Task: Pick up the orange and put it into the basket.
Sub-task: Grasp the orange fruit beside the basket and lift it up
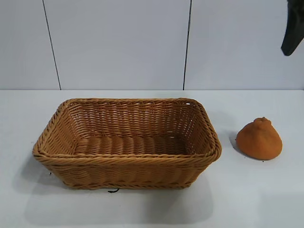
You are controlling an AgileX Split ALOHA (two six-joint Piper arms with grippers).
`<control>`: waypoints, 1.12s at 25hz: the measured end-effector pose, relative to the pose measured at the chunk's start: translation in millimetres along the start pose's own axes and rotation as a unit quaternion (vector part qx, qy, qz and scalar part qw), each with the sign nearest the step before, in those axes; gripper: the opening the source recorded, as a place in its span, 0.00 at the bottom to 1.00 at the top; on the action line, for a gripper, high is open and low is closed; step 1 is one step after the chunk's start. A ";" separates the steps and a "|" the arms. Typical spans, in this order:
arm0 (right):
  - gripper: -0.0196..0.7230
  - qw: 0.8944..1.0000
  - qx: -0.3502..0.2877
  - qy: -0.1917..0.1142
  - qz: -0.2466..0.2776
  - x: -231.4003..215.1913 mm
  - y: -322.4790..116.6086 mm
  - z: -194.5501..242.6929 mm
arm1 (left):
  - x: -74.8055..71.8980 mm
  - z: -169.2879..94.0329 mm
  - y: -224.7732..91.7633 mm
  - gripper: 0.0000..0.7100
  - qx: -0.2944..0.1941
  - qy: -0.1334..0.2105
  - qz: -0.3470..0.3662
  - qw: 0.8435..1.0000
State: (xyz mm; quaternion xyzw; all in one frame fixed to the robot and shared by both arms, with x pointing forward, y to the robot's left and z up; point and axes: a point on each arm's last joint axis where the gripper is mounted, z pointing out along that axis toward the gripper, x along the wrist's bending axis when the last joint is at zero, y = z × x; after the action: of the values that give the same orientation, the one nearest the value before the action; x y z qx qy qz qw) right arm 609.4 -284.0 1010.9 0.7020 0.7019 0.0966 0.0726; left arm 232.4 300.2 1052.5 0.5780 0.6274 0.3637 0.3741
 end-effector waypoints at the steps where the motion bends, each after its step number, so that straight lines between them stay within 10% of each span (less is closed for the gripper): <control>1: 0.96 1.000 0.009 0.003 0.001 0.5 1.9 11.2 | 0.0 0.0 0.0 0.98 0.000 0.000 0.000 1.000; 19: 0.94 0.997 0.076 0.018 0.027 1.1 3.3 117.9 | 0.0 0.0 0.0 0.98 0.000 0.000 0.000 1.000; 23: 0.76 0.996 0.083 0.017 0.028 0.9 1.9 122.3 | 0.0 0.0 0.0 0.98 0.000 0.000 0.000 1.000; 28: 0.27 0.995 0.095 0.017 0.026 1.0 0.3 120.7 | 0.0 0.0 0.0 0.98 0.000 0.000 0.000 1.000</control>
State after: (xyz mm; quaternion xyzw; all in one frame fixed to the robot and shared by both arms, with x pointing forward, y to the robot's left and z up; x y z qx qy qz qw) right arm 638.3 -278.9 893.8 0.7220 0.6905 0.0429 -0.0092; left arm 232.4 300.2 1052.5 0.5780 0.6274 0.3637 0.3741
